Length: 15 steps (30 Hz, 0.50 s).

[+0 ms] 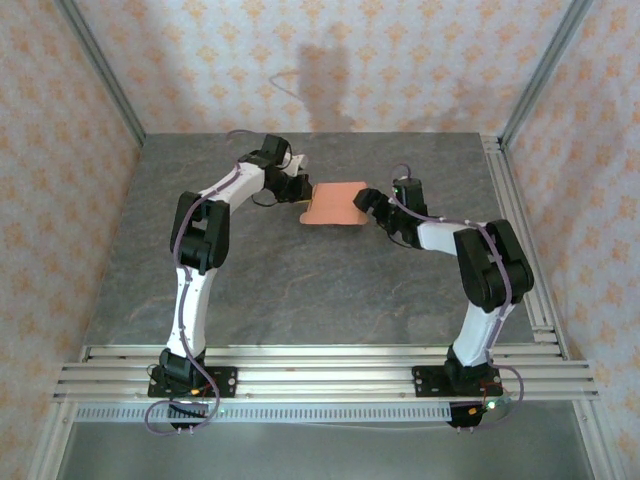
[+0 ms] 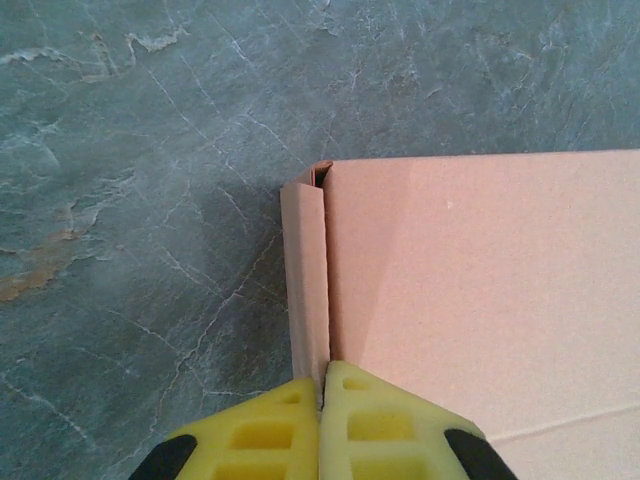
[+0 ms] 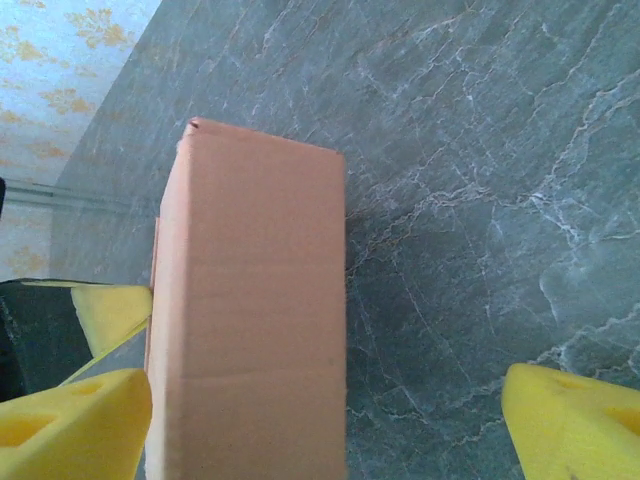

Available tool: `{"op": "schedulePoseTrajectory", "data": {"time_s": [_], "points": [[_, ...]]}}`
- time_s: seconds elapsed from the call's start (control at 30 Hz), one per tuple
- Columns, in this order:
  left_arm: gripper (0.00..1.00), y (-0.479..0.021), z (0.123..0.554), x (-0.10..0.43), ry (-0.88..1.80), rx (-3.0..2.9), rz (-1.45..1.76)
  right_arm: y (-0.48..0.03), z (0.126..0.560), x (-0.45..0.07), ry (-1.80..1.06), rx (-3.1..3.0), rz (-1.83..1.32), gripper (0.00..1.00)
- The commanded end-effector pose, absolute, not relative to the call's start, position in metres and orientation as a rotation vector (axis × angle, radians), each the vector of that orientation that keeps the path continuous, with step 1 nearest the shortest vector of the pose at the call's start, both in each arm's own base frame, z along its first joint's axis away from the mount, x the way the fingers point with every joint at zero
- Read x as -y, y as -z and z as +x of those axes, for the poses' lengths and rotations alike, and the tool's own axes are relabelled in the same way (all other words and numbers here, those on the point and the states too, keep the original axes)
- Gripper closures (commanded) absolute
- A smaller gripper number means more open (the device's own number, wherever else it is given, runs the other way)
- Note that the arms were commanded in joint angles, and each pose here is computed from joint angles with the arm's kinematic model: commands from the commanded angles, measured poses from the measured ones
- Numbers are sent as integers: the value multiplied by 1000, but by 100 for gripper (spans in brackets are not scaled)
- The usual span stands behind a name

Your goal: Fold the paper box

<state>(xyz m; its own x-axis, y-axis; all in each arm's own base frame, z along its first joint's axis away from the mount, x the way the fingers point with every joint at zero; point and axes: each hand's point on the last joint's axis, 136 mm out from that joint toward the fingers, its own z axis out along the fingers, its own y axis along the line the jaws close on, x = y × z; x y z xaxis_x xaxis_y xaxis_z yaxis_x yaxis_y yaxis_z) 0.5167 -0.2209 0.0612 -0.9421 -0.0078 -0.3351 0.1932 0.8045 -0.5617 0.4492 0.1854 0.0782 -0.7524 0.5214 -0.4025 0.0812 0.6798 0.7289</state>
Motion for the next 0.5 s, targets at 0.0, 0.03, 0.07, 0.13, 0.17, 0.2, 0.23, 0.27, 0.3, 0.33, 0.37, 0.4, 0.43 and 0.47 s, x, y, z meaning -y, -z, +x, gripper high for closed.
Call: {"op": "schedulePoseTrajectory", "data": {"time_s": [0.0,0.03,0.07,0.13,0.17,0.2,0.23,0.27,0.3,0.33,0.37,0.4,0.43,0.47], "points": [[92,-52,508,218,885,-2703,161,-93,463,-196,-1057,-2231,421,10],[92,-53,508,218,887,-2699,161,-94,466,-200,-1086,-2227,413,11],[92,-53,508,218,887,-2699,161,-96,468,-203,-1115,-2217,412,12],[92,-54,509,218,888,-2696,163,-98,472,-209,-1170,-2197,413,15],[92,-53,508,218,887,-2700,160,-100,475,-212,-1202,-2181,415,17],[92,-53,508,218,889,-2699,162,-102,477,-213,-1228,-2168,421,18],[92,-52,508,218,888,-2700,162,-104,479,-215,-1253,-2152,426,22],[92,-52,508,217,889,-2703,156,-106,480,-215,-1268,-2137,437,25],[92,-52,508,217,889,-2702,157,-106,481,-214,-1271,-2130,449,28],[92,-52,508,218,890,-2702,157,-105,482,-213,-1273,-2126,462,30],[92,-51,508,217,889,-2704,153,-105,482,-212,-1271,-2124,468,32],[92,-51,508,217,888,-2705,152,-105,482,-210,-1268,-2123,474,36],[92,-51,508,217,887,-2704,152,-105,482,-209,-1262,-2121,481,39],[92,-52,508,217,887,-2702,148,-106,482,-207,-1261,-2117,489,41]]}}
